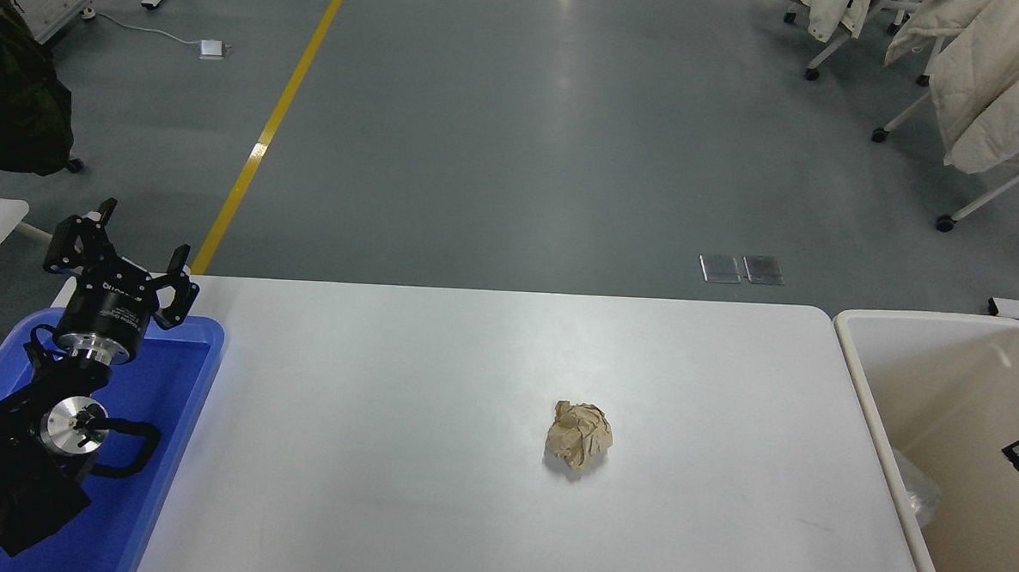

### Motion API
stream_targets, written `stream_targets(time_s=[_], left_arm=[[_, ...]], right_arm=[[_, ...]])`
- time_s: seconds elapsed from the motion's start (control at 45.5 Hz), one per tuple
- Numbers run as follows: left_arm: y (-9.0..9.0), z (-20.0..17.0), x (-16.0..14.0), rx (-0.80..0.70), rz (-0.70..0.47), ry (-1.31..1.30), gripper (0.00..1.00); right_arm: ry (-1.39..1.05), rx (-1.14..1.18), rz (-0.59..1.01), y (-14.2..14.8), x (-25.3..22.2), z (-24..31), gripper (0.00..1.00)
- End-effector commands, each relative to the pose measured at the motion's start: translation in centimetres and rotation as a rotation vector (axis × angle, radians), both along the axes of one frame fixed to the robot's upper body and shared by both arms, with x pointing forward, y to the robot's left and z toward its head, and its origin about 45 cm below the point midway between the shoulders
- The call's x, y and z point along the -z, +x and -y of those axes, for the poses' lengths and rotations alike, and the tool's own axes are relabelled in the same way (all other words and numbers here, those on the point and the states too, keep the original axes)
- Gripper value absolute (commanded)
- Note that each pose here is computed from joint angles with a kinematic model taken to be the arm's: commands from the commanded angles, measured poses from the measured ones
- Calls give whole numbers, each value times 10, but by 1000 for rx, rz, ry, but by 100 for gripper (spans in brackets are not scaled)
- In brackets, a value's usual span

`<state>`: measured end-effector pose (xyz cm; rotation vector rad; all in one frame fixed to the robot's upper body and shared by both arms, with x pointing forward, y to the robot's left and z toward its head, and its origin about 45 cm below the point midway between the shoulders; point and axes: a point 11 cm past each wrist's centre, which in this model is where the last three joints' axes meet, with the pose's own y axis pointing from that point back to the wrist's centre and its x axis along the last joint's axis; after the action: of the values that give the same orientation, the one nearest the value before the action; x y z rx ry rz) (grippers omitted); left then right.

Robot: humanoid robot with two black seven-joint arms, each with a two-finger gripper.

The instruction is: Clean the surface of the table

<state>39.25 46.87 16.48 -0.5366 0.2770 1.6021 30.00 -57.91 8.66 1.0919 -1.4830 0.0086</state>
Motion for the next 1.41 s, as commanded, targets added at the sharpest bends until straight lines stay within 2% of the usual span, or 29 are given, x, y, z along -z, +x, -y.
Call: stream_targets(time_s=[0.0, 0.242, 0.44, 0.703, 0.835, 0.945, 1.011, 1.231, 1.385], left_arm=[[0, 0, 0, -1, 0, 0, 100], [0, 0, 0, -1, 0, 0, 100], [0, 0, 0, 1, 0, 0, 100], [0, 0, 0, -1, 0, 0, 100], [0, 0, 0, 1, 0, 0, 100], [0, 0, 0, 1, 0, 0, 100], [0, 0, 0, -1, 0, 0, 100], [0, 0, 0, -1, 0, 0, 100], [0, 0, 0, -1, 0, 0, 100]], right_arm=[[-5, 38, 36, 4, -10, 7, 100], [205, 1, 190, 42, -56, 3, 100], [567, -66, 456, 82, -107, -55, 100], [857, -127, 644, 121, -131, -132, 100], [1066, -75, 733, 140, -118, -188, 100], [1152, -1, 731, 144, -88, -219, 100], [1168, 41, 761, 146, -77, -224, 100], [1298, 55, 952, 151, -81, -262, 100], [1314, 46, 941, 141, -68, -269, 100]])
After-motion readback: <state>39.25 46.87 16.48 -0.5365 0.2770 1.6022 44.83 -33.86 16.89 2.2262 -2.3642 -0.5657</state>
